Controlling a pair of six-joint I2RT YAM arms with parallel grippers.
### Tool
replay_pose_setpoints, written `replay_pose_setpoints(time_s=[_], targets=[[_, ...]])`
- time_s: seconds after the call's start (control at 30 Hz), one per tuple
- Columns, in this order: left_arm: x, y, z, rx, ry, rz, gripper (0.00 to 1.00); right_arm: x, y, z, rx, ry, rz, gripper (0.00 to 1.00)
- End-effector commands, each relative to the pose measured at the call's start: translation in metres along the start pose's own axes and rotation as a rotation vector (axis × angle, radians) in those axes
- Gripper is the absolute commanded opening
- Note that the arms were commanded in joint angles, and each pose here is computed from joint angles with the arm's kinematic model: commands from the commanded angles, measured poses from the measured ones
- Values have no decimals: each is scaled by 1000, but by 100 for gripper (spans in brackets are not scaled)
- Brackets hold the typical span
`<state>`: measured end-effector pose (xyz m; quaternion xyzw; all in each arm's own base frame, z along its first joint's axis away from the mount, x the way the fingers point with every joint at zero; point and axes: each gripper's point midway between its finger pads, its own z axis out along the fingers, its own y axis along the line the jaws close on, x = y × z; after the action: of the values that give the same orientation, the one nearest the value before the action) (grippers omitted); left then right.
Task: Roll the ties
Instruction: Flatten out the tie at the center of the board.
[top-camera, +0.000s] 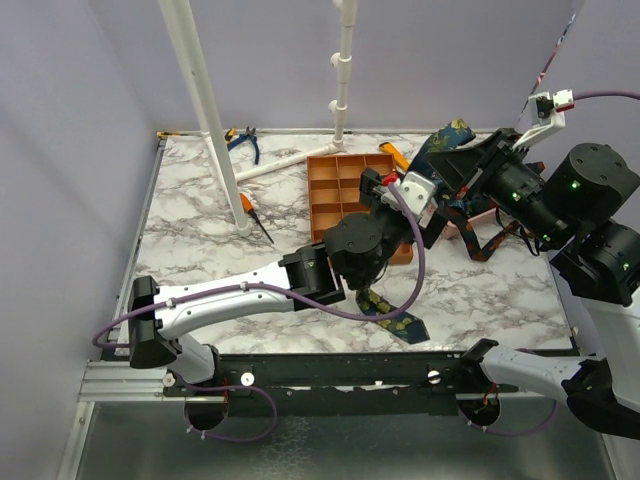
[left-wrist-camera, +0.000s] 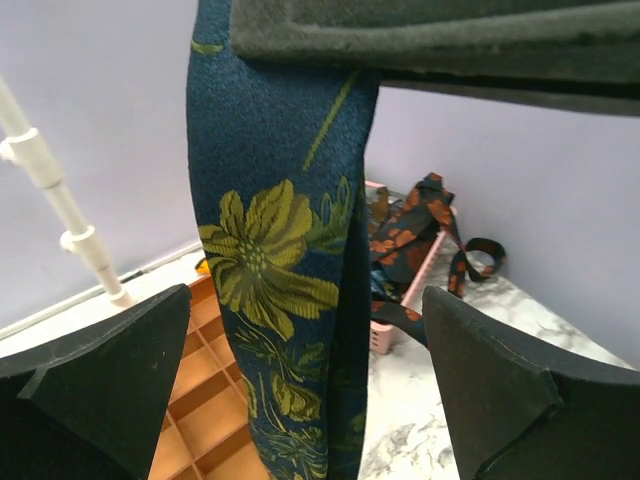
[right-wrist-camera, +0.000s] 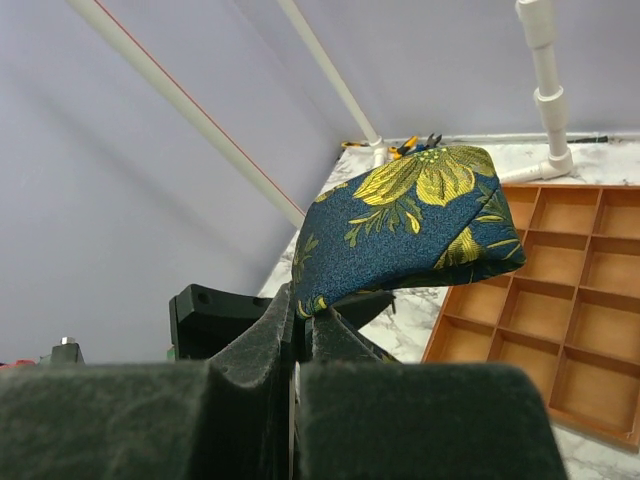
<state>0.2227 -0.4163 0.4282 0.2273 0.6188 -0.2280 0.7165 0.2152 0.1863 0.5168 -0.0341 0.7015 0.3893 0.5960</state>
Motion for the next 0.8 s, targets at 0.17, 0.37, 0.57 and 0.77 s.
replay_pose_setpoints(time_s=[0.17, 0.37, 0.57, 0.77], targets=[[-13, 33, 12, -248, -11, 48, 62, 8, -13, 5, 77, 14, 61, 1], [-18, 31, 5, -193, -42, 36, 30, 8, -20, 4, 111, 2, 65, 0], [-26, 25, -4, -104, -71, 20, 0, 10, -13, 4, 58, 7, 47, 48], [-34, 24, -17, -23, -58, -2, 0, -9, -16, -21, 73, -73, -2, 100]])
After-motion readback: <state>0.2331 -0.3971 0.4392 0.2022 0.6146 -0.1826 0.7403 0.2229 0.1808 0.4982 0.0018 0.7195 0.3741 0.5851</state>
